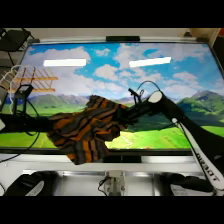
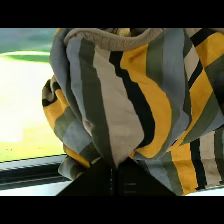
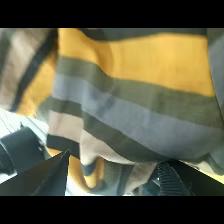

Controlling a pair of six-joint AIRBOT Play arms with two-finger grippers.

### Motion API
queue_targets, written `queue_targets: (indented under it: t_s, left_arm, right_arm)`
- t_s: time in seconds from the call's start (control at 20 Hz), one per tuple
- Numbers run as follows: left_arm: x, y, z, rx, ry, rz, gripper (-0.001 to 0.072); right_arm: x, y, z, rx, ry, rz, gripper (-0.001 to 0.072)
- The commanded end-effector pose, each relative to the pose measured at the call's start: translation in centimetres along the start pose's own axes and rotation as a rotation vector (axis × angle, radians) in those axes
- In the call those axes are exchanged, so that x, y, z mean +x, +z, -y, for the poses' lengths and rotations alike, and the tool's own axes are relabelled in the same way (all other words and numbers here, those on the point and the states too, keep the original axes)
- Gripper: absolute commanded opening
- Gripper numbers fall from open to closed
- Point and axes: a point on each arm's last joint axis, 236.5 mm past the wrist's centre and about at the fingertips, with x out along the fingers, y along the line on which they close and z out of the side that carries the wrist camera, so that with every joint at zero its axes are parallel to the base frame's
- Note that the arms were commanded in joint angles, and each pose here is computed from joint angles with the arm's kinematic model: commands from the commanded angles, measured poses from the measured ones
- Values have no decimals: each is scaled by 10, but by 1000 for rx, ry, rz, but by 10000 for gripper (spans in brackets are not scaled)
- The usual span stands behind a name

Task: Fold the shirts.

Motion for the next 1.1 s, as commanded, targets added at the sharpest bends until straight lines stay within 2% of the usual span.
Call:
queue_targets:
  t_s: [0.0, 0.1, 0.15, 0.2, 0.25, 0.35, 0.45, 0.6, 0.7, 0.75, 0.85, 0.95, 1.05]
  left_arm:
    - [-3, 6, 1, 2, -5, 34, 60]
    - [-3, 13, 3, 0, -13, 61, 60]
    - [-3, 18, 5, -1, -19, 82, 60]
    - [-4, 25, 7, -2, -31, 114, 60]
    - [-6, 36, 10, -5, -43, 160, 60]
    - [-18, 82, 22, -96, -114, 353, 60]
    - [-62, 152, 42, -225, -272, 664, 60]
    - [-206, 243, 48, -480, -602, 1192, 59]
    - [-300, 260, 56, -449, -695, 1375, 59]
    - [-338, 259, 68, -347, -676, 1419, 59]
    - [-378, 242, 96, -88, -574, 1408, 60]
    - [-368, 217, 115, 79, -496, 1264, 59]
    - [-298, 193, 104, 158, -346, 985, 58]
  right_arm:
    - [6, 0, 16, 58, -61, -28, 663]
    - [24, -2, 19, 103, -40, -58, 659]
    - [33, 2, 15, 129, -10, -52, 542]
    - [41, 10, 10, 164, 26, -30, 221]
    - [44, 22, 4, 190, 70, 10, 74]
    - [25, 61, -23, 117, 199, 145, 61]
    - [-29, 112, -47, 45, 265, 306, 61]
    - [-180, 175, -118, -152, 355, 631, 61]
    - [-294, 171, -181, -394, 344, 860, 61]
    - [-347, 154, -210, -517, 296, 972, 61]
    - [-414, 109, -234, -674, 91, 1111, 61]
    - [-430, 68, -209, -658, -175, 1099, 61]
    - [-410, 30, -133, -509, -484, 903, 62]
